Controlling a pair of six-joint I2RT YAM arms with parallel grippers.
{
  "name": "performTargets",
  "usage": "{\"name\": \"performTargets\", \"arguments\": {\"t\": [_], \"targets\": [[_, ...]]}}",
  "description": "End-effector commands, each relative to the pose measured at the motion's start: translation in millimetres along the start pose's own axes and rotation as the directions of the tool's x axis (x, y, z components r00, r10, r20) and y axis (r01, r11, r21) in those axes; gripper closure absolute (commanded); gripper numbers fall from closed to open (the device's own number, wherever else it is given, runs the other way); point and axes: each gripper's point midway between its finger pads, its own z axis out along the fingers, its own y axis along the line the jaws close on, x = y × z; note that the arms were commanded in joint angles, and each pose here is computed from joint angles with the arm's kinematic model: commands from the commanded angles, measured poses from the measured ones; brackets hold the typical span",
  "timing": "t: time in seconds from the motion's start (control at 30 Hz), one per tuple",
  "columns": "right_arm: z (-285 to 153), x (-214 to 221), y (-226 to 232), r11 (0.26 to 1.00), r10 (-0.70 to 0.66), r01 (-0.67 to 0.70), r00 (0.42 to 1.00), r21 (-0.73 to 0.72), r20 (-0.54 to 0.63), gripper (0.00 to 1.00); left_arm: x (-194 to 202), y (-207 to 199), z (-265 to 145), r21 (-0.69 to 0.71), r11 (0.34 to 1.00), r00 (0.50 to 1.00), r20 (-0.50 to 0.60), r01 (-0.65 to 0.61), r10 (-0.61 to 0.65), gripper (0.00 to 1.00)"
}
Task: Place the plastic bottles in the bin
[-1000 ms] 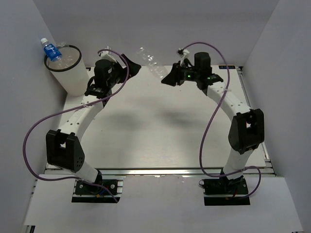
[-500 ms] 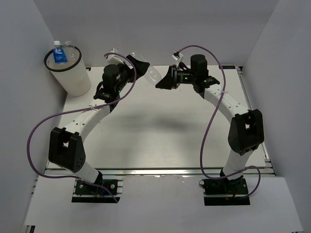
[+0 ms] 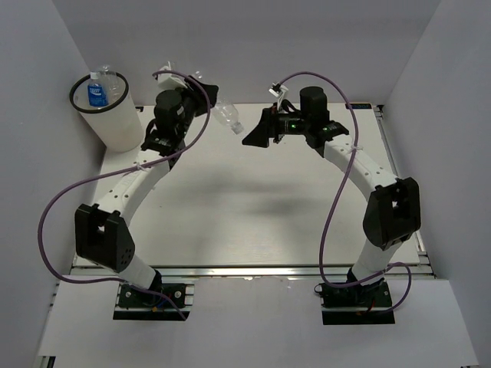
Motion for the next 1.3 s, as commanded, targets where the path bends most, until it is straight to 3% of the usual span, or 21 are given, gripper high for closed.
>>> {"name": "performTargets", "arguments": {"t": [0.0,0.13,0.17,0.37,0.43,0.5,0.57,0.63,0.8,1.03,1.27], "targets": [[-19,-36,24,0.998,-0.064,0.065,0.995,-0.013,0.073,0.11,-79,8,-10,-0.103,0.988,0.976,0.172,-0.114,0.131,0.82],[-28,-37,-3,0.99,-0.077,0.065,0.993,0.125,0.094,0.11,-140,70,-9,-0.285,0.945,0.945,0.232,-0.162,0.232,0.82],[-31,-33,-10,0.985,-0.064,0.051,0.995,0.165,0.076,0.11,-178,88,-15,-0.338,0.926,0.921,0.28,-0.169,0.27,0.82],[-51,-30,-42,0.927,-0.126,0.105,0.992,0.36,0.033,0.11,-275,152,-46,-0.588,0.785,0.796,0.372,-0.197,0.478,0.82],[-57,-27,-51,0.911,-0.123,0.103,0.992,0.399,0.027,0.11,-290,163,-53,-0.626,0.759,0.779,0.379,-0.181,0.499,0.82],[-64,-25,-58,0.899,-0.117,0.095,0.993,0.427,0.025,0.11,-303,186,-64,-0.708,0.691,0.75,0.377,-0.145,0.544,0.82],[-68,-23,-61,0.895,-0.114,0.092,0.993,0.436,0.025,0.11,-306,214,-74,-0.788,0.602,0.731,0.337,-0.126,0.594,0.82],[-73,-20,-64,0.89,-0.111,0.086,0.993,0.449,0.029,0.11,-313,233,-82,-0.824,0.558,0.721,0.327,-0.101,0.611,0.81],[-79,-9,-75,0.883,-0.108,0.087,0.994,0.462,0.021,0.11,-305,268,-72,-0.819,0.573,0.712,0.384,-0.031,0.588,0.82],[-79,1,-84,0.887,-0.09,0.075,0.996,0.455,0.009,0.11,-312,284,-76,-0.847,0.529,0.66,0.429,0.056,0.617,0.83],[-79,8,-94,0.882,-0.087,0.081,0.996,0.464,-0.01,0.11,-279,317,-64,-0.875,0.483,0.703,0.349,0.008,0.62,0.77]]}}
